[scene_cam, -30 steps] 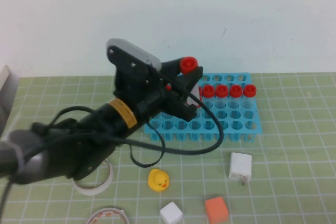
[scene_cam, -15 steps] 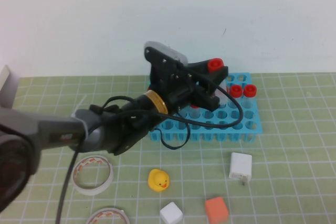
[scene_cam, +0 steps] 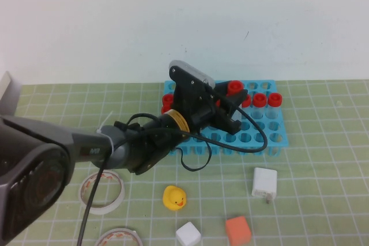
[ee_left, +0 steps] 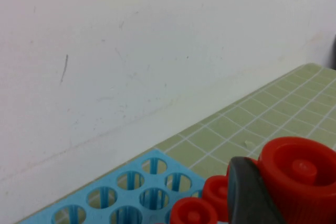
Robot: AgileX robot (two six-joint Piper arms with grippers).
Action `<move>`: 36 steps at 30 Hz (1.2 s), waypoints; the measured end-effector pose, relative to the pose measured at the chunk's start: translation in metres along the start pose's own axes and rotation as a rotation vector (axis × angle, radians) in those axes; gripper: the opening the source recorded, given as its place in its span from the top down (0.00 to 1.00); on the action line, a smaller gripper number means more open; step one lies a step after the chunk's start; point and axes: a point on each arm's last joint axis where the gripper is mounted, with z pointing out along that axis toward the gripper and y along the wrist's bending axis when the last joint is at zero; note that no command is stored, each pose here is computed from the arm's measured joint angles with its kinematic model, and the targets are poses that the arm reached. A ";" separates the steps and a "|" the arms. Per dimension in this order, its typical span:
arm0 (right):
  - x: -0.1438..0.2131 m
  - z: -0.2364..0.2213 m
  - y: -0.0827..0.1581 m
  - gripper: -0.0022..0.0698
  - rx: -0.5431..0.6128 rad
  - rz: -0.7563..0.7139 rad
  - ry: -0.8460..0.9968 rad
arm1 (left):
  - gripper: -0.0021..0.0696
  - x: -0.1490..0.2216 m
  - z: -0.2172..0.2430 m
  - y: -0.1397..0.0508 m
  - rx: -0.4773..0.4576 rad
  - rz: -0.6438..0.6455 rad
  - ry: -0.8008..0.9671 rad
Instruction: Place the test tubes
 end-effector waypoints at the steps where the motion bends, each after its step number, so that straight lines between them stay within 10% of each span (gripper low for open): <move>1: 0.000 0.000 0.000 0.97 0.000 0.000 0.000 | 0.60 0.002 0.001 0.001 -0.004 -0.001 0.001; 36: 0.000 0.000 0.000 0.97 0.000 0.000 0.000 | 0.60 0.036 0.007 0.018 -0.103 0.019 -0.023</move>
